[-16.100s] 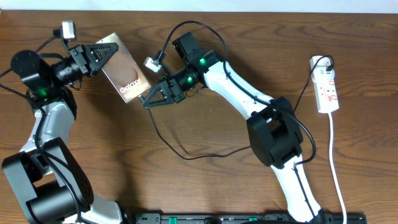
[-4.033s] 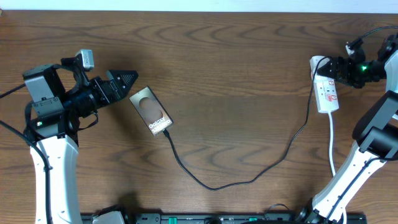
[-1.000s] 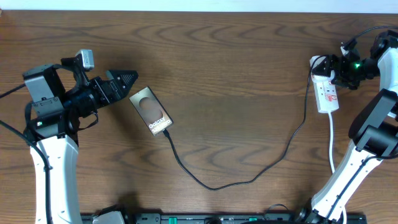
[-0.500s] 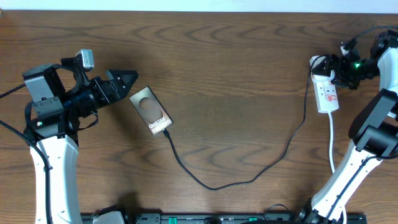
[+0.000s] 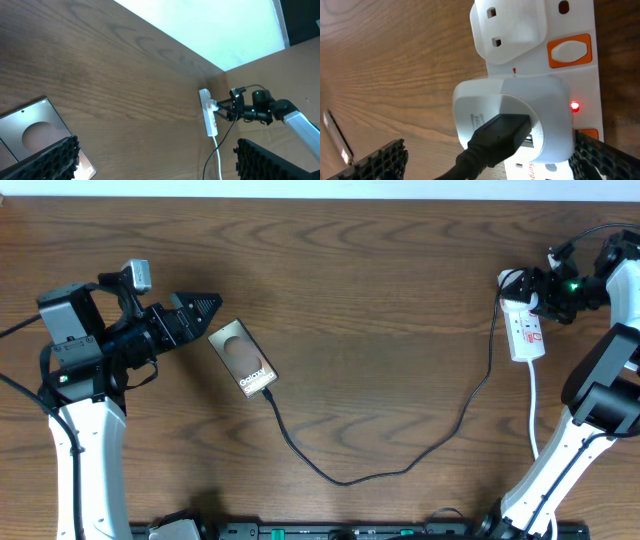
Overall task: Plug charger to phone and switch on socket
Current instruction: 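Press the orange switch beside the charger with the right gripper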
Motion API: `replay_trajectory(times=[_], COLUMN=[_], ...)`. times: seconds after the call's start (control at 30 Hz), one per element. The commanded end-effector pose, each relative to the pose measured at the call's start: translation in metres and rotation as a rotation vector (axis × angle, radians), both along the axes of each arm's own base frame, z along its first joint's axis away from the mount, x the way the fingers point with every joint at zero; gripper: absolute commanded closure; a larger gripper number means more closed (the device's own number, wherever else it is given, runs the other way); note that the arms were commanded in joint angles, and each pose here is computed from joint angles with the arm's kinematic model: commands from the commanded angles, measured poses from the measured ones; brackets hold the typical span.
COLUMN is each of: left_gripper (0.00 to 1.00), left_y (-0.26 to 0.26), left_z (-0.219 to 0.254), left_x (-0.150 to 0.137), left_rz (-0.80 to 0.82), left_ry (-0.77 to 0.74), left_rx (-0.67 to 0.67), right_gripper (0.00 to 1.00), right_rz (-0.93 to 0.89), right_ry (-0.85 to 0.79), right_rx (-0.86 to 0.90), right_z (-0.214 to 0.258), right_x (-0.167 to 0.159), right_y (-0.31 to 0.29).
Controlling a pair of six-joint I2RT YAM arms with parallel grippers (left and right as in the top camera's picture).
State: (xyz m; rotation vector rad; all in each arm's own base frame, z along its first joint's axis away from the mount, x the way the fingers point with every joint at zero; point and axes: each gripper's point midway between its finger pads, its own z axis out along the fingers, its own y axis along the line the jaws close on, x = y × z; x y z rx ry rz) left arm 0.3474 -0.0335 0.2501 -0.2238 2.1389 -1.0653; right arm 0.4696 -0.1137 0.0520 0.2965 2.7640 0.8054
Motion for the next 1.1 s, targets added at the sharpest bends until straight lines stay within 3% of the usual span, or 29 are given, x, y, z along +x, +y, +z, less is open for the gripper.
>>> replay_trajectory(times=[0.0,0.6,1.07], left_gripper=[0.02,0.02,0.02], left_y=[0.002,0.002,0.002], left_z=[0.0,0.0,0.0], left_x=[0.0,0.0,0.0], left_rz=[-0.003,-0.003,-0.003], left_ry=[-0.014,-0.015,-0.014], left_rx=[0.021,0.021,0.021], right_gripper=[0.01,0.01,0.01], right_rz=[0.031,-0.055,-0.074], right_ry=[0.0,0.078,0.059], right_rx=[0.137,0.044,0.026], right_z=[-0.003,-0.015,0.011], right_x=[0.003,-0.008,-0.005], right_y=[0.037,0.005,-0.009])
